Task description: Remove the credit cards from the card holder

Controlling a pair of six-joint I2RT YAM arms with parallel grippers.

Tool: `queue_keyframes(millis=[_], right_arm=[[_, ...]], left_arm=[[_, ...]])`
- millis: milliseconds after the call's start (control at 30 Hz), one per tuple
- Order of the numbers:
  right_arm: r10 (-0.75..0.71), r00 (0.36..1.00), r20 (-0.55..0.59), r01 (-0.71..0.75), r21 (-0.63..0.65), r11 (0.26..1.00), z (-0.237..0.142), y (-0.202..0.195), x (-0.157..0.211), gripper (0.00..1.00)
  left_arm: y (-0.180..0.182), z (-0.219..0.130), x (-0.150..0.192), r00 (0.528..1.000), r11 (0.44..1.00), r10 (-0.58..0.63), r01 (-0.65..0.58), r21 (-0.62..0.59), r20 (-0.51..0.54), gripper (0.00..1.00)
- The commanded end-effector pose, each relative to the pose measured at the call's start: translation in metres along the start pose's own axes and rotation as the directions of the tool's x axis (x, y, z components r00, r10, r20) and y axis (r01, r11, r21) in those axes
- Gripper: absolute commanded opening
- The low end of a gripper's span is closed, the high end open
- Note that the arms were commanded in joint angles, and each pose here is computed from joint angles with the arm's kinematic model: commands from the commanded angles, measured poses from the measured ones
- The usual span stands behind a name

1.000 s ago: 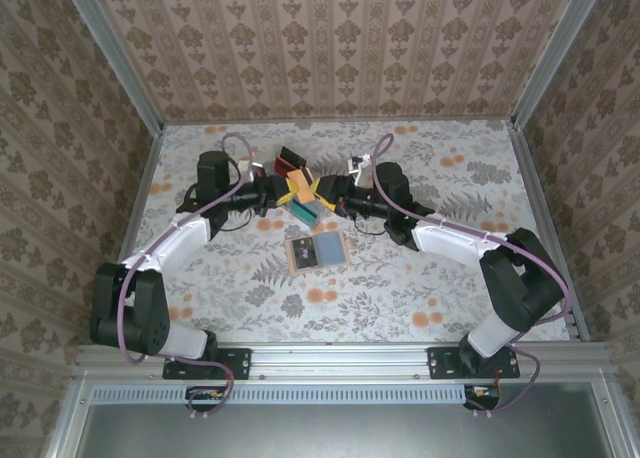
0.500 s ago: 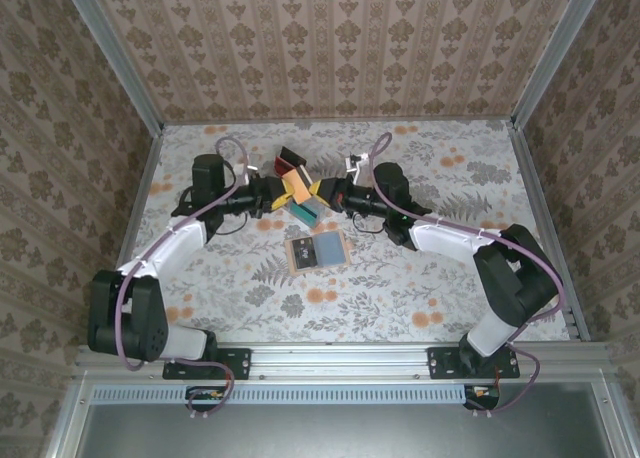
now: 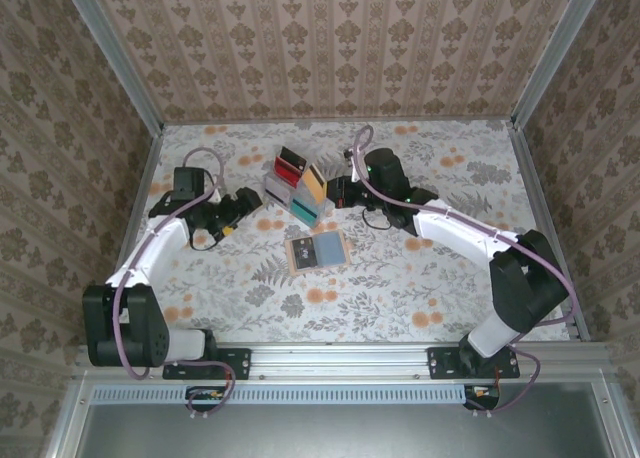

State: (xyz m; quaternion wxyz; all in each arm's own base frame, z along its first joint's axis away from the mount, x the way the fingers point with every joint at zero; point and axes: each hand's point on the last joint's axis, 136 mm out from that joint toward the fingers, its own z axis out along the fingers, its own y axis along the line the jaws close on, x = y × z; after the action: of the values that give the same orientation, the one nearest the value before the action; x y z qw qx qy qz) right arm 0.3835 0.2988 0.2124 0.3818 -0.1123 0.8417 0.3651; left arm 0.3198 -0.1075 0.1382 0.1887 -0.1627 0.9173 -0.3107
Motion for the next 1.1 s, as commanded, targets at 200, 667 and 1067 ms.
queue_keyframes(millis=[200, 667, 1067], right_arm=[[-0.372, 0.921, -0.114, 0.383, 0.101, 0.918, 0.025, -0.012, -0.016, 0.00], [-0.460, 0.861, -0.216, 0.487, 0.091, 0.869, 0.074, -0.036, 0.006, 0.00], [-0.424, 0.878, -0.224, 0.459, 0.134, 0.878, 0.080, -0.056, 0.007, 0.00]], left_arm=[[0.020, -0.018, 0.003, 0.997, 0.991, 0.070, -0.064, -0.120, 0.045, 1.00], [0.018, -0.009, 0.010, 0.998, 0.996, 0.057, -0.056, -0.070, 0.006, 1.00], [0.022, -0.005, 0.013, 0.999, 0.996, 0.045, -0.046, -0.075, -0.012, 1.00]])
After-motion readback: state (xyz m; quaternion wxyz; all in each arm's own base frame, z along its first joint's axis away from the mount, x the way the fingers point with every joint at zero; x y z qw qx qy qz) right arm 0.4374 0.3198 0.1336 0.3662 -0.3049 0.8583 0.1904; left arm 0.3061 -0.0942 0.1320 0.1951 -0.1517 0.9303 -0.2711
